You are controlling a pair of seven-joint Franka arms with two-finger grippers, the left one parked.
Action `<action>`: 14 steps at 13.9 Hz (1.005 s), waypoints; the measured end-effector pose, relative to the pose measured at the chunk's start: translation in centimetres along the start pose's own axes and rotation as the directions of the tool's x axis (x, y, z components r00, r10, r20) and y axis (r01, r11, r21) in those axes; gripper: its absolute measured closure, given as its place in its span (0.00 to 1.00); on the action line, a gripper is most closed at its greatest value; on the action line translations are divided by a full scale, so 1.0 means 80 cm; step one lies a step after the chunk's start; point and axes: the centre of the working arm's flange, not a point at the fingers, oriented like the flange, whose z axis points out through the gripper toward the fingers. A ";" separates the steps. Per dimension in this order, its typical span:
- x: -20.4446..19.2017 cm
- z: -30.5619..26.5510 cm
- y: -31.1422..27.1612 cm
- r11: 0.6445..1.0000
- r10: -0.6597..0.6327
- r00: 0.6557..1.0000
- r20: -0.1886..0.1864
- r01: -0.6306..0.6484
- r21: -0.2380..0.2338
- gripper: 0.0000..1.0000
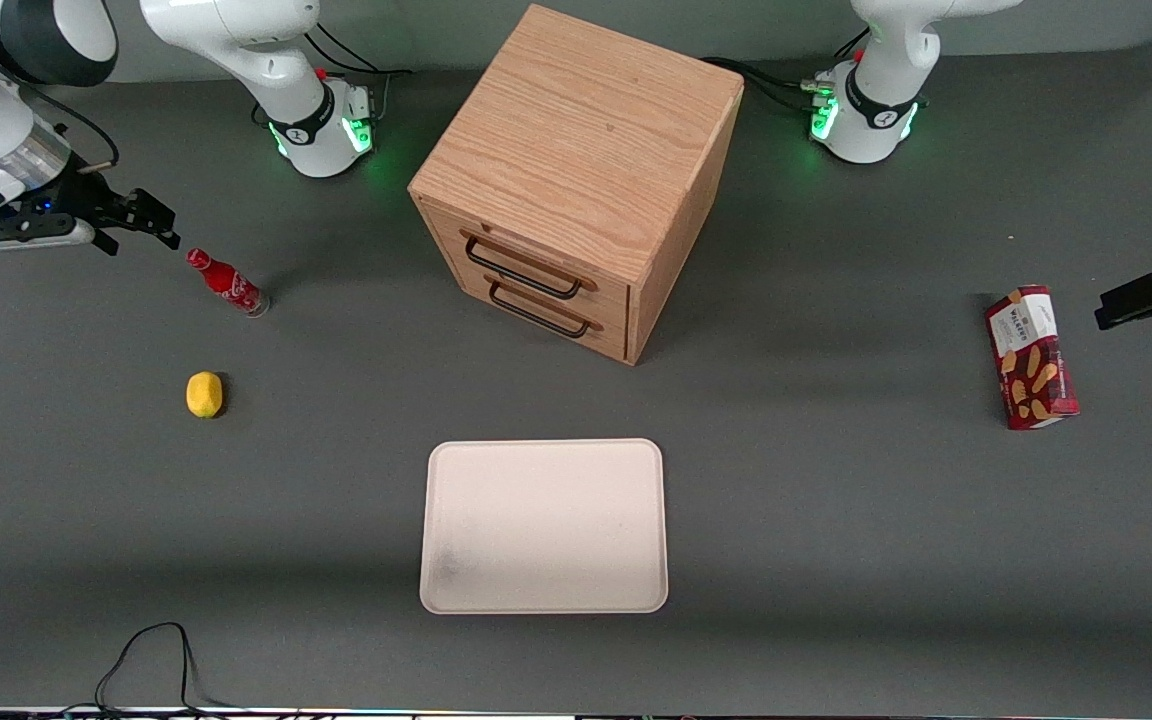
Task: Place coke bottle on tray
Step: 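Move the open right gripper down over the red Coca-Cola bottle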
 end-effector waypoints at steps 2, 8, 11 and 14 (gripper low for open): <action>-0.005 0.030 -0.006 1.000 -0.006 1.000 -0.023 0.006 -0.002 0.00; -0.019 0.094 -0.009 1.000 -0.003 0.999 -0.036 0.003 -0.002 0.00; -0.025 0.111 0.010 1.000 0.002 0.999 -0.037 -0.001 0.010 0.00; -0.030 0.128 0.019 1.000 0.003 0.999 -0.032 -0.003 0.011 0.00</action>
